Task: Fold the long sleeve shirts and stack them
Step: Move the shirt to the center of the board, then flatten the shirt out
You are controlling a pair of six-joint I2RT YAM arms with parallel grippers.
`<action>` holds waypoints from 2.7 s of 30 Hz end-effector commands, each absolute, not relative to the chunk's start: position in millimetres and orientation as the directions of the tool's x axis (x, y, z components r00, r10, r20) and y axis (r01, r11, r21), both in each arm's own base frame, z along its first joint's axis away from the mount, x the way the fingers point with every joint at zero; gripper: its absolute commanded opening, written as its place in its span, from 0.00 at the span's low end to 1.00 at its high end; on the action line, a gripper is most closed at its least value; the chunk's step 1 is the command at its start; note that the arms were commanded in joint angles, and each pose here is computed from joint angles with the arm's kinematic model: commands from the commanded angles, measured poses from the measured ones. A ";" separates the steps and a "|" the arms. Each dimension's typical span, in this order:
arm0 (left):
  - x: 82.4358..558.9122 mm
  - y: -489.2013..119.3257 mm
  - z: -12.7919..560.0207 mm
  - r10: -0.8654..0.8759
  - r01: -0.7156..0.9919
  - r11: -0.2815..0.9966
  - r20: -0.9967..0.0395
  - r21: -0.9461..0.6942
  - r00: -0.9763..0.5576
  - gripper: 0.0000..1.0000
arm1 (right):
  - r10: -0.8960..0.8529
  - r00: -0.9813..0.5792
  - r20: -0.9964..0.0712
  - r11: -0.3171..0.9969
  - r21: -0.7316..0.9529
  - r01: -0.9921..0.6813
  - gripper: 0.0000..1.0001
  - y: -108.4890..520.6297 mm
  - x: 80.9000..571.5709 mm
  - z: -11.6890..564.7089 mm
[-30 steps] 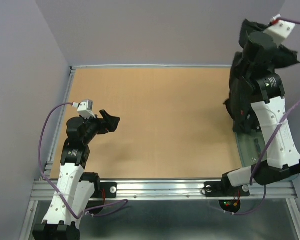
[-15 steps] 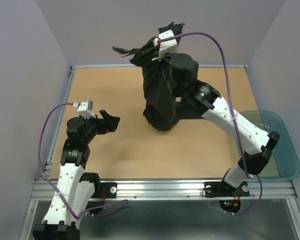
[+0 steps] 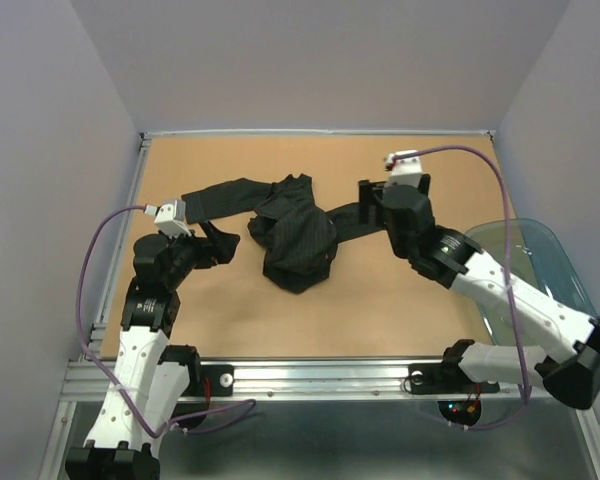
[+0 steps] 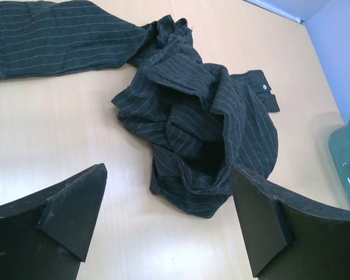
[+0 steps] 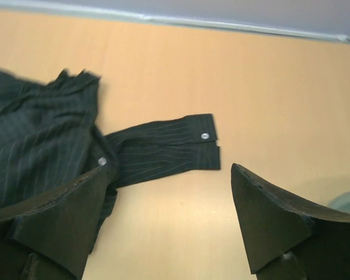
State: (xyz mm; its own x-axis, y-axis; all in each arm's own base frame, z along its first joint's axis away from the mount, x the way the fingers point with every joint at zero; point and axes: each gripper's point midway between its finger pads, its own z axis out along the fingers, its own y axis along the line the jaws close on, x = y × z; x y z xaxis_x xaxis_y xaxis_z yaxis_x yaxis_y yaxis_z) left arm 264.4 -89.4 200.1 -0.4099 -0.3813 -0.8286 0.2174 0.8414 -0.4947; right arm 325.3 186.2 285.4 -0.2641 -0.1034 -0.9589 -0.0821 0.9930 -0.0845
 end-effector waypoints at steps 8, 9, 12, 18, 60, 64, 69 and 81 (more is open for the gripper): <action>273.7 -92.6 178.8 -0.406 0.163 0.825 -0.769 -0.541 -0.494 0.99 | 0.033 -0.437 -0.899 0.943 0.172 -0.284 0.84 232.8 312.1 237.0; 274.4 -94.0 173.5 -0.408 0.154 0.822 -0.756 -0.548 -0.513 0.99 | 0.052 -0.454 -0.890 0.938 0.199 -0.283 0.84 240.4 314.3 235.2; 275.7 -93.1 166.1 -0.396 0.147 0.829 -0.752 -0.539 -0.527 0.99 | 0.055 -0.493 -0.868 0.943 0.208 -0.262 0.84 252.9 323.8 220.1; 276.6 -93.9 161.1 -0.390 0.145 0.830 -0.747 -0.538 -0.538 0.99 | 0.100 -0.519 -0.849 0.981 0.171 -0.091 0.84 233.8 338.8 183.5; 277.6 -91.4 156.6 -0.395 0.121 0.835 -0.739 -0.536 -0.546 0.99 | 0.302 -0.492 -0.817 0.952 0.238 0.190 0.01 198.2 301.4 148.7; 277.4 -91.8 157.0 -0.394 0.123 0.835 -0.740 -0.536 -0.546 0.99 | 0.368 -0.584 -0.724 0.930 0.284 0.234 0.31 171.5 253.9 91.0; 276.1 -96.9 156.5 -0.390 0.140 0.827 -0.734 -0.545 -0.555 0.99 | 0.207 -0.633 -0.746 0.970 0.239 0.036 0.70 178.4 242.7 106.9; 281.2 -164.0 145.6 -0.382 0.170 0.768 -0.656 -0.617 -0.651 0.99 | -0.225 -0.457 -0.861 0.893 0.005 -0.450 0.81 258.2 292.7 211.7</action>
State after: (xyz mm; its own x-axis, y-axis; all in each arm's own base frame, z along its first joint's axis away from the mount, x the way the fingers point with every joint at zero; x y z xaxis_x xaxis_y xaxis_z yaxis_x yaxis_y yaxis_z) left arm 265.0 -147.4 132.1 -0.6842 -0.3454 -0.6423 0.1595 0.7885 -0.5940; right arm 281.8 228.1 200.0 -0.5231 -0.0669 -0.8497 -0.2856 0.9530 0.1008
